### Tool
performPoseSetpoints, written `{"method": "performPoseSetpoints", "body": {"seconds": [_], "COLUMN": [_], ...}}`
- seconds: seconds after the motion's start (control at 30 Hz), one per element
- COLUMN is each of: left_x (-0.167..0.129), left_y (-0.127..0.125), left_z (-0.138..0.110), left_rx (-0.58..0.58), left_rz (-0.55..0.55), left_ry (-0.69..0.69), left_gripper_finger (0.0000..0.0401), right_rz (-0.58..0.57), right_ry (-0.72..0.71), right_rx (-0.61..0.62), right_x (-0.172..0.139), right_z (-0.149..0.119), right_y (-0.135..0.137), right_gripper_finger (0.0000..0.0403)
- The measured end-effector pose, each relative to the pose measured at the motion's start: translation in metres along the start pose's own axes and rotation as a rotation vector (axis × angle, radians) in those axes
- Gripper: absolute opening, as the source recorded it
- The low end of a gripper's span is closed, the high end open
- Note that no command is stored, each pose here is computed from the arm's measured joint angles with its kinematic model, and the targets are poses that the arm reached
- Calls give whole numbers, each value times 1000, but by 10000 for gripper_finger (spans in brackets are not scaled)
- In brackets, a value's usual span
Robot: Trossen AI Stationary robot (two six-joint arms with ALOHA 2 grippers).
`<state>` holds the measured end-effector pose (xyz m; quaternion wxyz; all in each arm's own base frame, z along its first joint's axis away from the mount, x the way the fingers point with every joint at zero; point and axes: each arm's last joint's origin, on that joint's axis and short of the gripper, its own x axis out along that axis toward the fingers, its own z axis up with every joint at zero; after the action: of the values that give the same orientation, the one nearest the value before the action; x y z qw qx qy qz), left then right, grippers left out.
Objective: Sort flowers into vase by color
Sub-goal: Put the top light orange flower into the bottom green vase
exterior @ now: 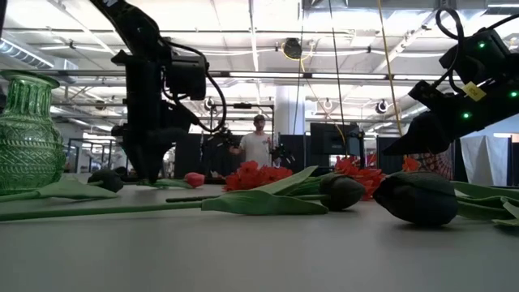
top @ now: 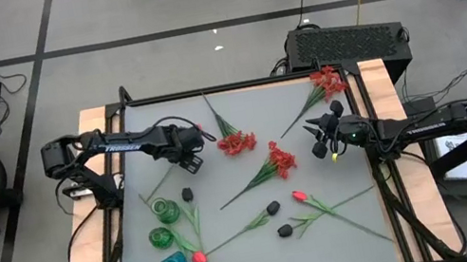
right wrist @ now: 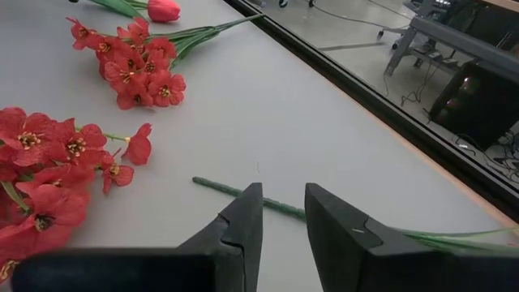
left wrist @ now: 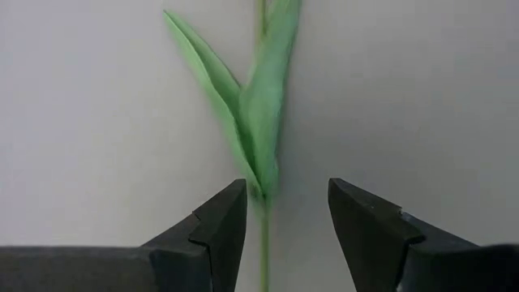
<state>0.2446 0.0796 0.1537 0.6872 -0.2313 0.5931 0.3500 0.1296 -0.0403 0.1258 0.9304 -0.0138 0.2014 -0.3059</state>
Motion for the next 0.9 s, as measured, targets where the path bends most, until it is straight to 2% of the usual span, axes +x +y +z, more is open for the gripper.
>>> {"method": "performPoseSetpoints", "body": {"seconds": [0.3,0.5,0.63,0.9], "left_x": [2,1,1,3], "left_y": [8,4,5,15], "left_z": [3,1,2,7], "left_rx": [-24,-64,-37,-90], "left_rz": [18,-45,-13,0], "left_ry": [11,48,28,26], "left_gripper_finger": [183,183,183,183], "right_rz": [0,0,0,0], "right_ry": [2,1,1,1], "right_rx": [-1,-1,-1,-1], "right_x": [0,0,0,0], "right_z": [0,0,0,0], "right_y": [0,0,0,0], "right_gripper_finger": [86,86,86,86]}}
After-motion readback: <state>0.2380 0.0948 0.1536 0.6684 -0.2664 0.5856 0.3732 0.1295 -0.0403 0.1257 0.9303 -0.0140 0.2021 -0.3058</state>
